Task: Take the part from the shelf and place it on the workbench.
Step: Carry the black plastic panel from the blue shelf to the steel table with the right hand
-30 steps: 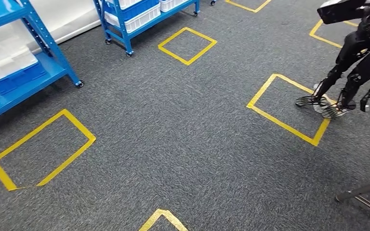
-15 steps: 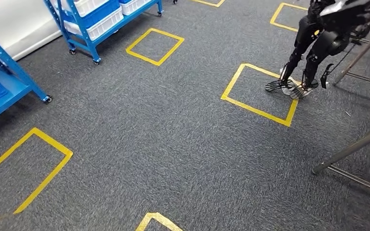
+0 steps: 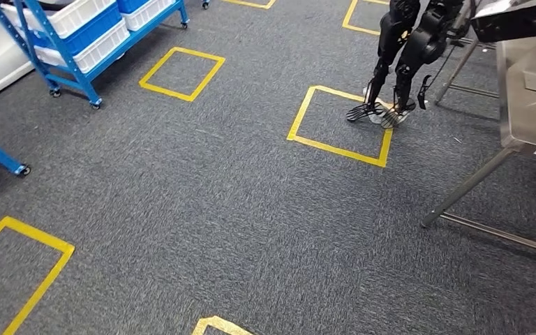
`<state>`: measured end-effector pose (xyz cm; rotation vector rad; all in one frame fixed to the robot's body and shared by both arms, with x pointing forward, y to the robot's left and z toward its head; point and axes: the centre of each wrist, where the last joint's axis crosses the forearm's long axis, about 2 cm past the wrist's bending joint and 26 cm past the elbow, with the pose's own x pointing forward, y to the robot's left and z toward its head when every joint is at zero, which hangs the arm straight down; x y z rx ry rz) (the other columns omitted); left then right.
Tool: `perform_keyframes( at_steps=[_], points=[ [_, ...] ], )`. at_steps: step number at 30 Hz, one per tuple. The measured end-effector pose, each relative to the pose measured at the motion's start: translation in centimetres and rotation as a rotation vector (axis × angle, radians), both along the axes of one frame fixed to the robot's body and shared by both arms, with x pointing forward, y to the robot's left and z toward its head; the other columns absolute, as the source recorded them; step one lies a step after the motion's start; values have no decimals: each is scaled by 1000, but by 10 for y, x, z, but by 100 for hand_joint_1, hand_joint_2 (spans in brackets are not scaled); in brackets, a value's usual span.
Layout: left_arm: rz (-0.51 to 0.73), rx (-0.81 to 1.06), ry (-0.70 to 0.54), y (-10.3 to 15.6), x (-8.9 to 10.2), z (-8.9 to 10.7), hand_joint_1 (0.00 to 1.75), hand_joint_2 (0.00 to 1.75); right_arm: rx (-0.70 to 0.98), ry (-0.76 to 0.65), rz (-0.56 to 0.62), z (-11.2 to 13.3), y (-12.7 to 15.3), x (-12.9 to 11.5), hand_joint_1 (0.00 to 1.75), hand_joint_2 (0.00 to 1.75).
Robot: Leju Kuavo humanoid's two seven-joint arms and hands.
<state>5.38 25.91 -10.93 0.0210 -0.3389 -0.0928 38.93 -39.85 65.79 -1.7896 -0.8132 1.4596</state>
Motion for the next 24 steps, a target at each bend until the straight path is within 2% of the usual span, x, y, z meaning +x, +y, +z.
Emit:
perform_keyframes(
  at_steps=[10,24],
  points=[
    [-6,-2,-3,-1,-1,0,0,175,16,-32,-16,7,-16,-13,175,175],
    [-15,-10,-1,-2,-1,0,0,175,1,-34,-8,12,-10,-19,175,175]
  ],
)
